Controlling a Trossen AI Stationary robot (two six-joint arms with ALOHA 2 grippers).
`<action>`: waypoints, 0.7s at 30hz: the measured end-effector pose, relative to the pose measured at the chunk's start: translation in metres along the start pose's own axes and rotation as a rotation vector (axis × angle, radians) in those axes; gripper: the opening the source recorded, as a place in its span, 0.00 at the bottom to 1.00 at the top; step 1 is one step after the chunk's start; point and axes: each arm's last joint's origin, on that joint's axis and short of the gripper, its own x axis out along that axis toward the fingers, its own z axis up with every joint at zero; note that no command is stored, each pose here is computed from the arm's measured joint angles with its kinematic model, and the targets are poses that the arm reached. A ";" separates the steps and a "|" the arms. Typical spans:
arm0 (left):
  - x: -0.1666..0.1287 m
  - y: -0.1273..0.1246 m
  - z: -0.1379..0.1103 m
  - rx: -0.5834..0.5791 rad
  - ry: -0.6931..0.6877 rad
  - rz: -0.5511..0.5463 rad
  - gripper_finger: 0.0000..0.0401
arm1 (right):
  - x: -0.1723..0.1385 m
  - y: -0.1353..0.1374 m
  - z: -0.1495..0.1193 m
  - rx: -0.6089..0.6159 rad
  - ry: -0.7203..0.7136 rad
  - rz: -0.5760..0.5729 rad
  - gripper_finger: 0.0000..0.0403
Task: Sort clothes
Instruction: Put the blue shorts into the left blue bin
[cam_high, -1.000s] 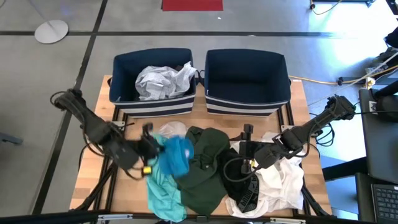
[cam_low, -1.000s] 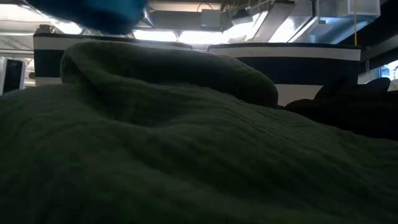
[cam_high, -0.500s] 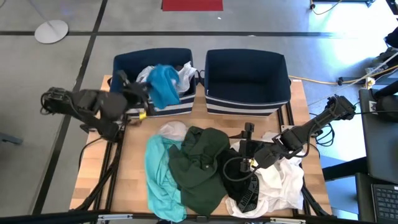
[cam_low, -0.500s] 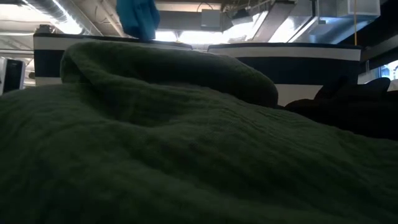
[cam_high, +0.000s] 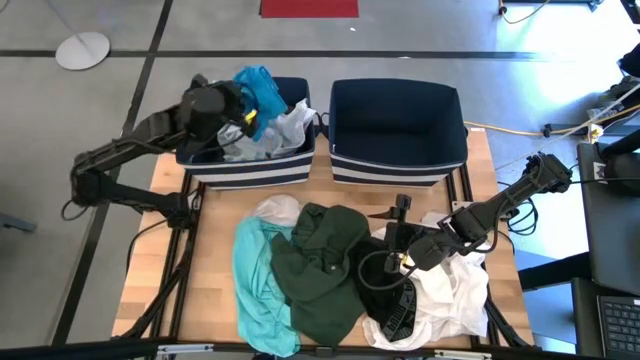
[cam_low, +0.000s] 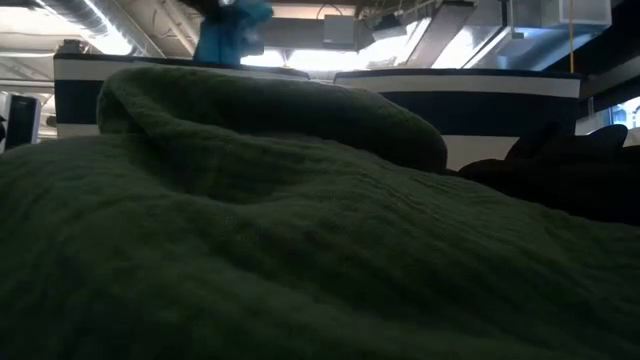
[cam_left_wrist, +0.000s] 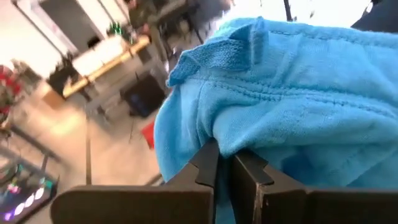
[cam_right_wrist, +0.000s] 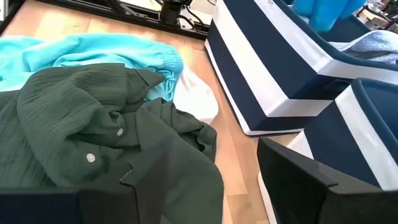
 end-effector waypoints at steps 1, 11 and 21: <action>0.007 0.000 -0.002 -0.004 0.029 -0.007 0.03 | 0.000 0.000 0.000 0.000 0.001 0.004 0.58; 0.064 -0.021 -0.037 -0.024 0.393 -0.036 0.04 | 0.000 0.000 0.000 0.002 0.003 0.017 0.58; 0.090 -0.038 -0.051 -0.027 0.520 -0.046 0.09 | 0.000 0.000 0.000 0.010 0.003 0.017 0.58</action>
